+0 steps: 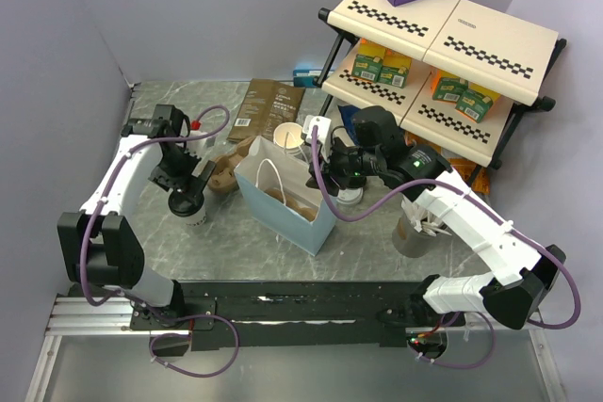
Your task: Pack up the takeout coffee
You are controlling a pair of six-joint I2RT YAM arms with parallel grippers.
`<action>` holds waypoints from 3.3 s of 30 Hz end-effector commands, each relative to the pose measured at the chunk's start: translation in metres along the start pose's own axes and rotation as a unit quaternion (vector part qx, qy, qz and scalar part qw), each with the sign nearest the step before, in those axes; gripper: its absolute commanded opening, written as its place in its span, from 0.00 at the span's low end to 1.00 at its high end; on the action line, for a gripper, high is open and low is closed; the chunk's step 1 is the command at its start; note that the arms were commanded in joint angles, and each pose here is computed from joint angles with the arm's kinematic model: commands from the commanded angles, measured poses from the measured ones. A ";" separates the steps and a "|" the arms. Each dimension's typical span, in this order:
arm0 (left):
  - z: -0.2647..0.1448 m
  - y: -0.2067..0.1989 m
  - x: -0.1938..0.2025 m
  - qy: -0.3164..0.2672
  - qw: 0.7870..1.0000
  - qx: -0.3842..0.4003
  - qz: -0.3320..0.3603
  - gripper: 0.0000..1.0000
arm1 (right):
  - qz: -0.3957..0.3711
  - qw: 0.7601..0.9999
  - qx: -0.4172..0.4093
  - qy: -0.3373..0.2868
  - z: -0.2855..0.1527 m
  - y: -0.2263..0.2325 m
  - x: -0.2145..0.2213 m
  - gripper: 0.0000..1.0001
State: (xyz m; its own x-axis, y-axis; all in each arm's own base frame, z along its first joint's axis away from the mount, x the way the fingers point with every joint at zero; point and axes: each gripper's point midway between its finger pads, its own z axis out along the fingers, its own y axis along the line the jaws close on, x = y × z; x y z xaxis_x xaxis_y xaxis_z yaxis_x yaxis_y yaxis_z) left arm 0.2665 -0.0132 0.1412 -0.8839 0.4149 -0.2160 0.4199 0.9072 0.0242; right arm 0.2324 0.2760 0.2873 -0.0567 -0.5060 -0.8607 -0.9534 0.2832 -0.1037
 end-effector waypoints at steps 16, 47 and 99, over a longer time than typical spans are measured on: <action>0.004 -0.004 -0.010 -0.006 1.000 0.023 -0.001 0.94 | -0.009 0.999 0.012 -0.033 -0.005 -0.010 -0.022 0.57; 0.019 -0.002 0.002 0.004 1.000 0.009 -0.003 0.86 | -0.008 0.999 0.009 -0.031 0.001 -0.013 -0.021 0.57; 0.000 -0.020 0.026 -0.018 0.999 0.028 0.027 0.10 | -0.008 1.000 0.006 -0.026 0.005 -0.014 -0.020 0.57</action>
State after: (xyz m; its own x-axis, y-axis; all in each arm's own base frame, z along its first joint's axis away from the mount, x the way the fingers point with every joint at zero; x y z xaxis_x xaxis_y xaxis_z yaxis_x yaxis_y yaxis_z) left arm 0.2478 -0.0168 0.1289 -0.8599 0.4463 -0.2480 0.4585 0.8886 0.0092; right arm 0.2434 0.2801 0.2809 -0.0650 -0.5083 -0.8587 -0.9524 0.2883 -0.0986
